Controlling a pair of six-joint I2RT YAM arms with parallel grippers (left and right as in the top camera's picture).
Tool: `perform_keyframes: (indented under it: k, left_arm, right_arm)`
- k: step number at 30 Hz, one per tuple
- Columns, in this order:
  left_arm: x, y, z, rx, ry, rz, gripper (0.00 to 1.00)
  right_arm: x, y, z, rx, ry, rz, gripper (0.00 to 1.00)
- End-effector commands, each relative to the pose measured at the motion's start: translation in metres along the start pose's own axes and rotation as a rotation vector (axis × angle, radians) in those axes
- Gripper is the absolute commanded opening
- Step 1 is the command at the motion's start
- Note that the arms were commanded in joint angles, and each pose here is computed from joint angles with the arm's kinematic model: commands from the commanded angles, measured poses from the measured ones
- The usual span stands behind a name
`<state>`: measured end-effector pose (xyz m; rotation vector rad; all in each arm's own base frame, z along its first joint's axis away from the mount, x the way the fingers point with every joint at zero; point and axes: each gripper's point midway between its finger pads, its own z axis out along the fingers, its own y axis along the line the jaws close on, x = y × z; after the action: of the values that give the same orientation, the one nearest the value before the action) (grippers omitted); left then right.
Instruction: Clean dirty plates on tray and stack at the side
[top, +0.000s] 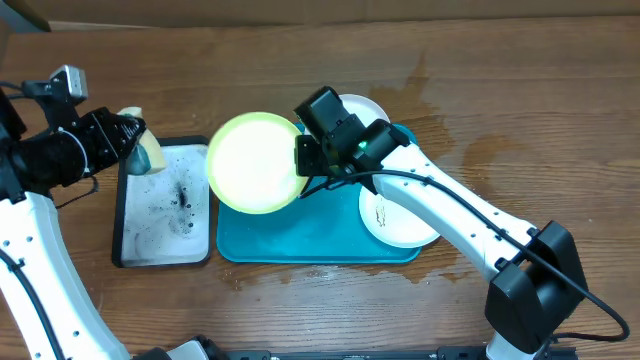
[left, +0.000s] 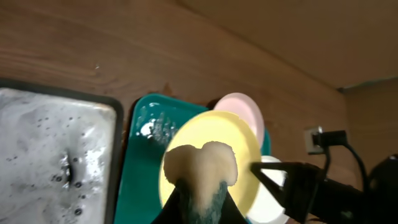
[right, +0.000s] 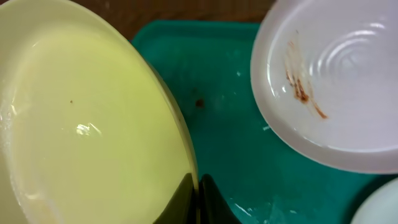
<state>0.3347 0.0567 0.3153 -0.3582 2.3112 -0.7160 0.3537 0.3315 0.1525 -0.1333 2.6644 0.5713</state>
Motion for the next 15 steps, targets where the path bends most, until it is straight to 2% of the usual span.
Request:
perform_keyframes:
  k: [1,7,11,15]
  left_arm:
    - [-0.013,-0.021,-0.015,0.097,-0.048,-0.006,0.04]
    - [-0.015,-0.028,-0.019,0.147,-0.054,-0.041,0.04]
    - [-0.015,-0.029,-0.019,0.151,-0.051,-0.081,0.04]
    - [-0.015,-0.029,-0.019,0.152,-0.049,-0.083,0.04]
  right_arm:
    - [-0.028,0.018,-0.012,-0.038,-0.113,-0.023,0.04]
    - [-0.039,0.044,0.000,-0.062,-0.221,-0.058,0.04]
    - [-0.018,0.064,0.041,-0.068,-0.203,-0.103,0.04]
    - [-0.011,0.079,0.065,-0.047,-0.263,-0.136,0.04]
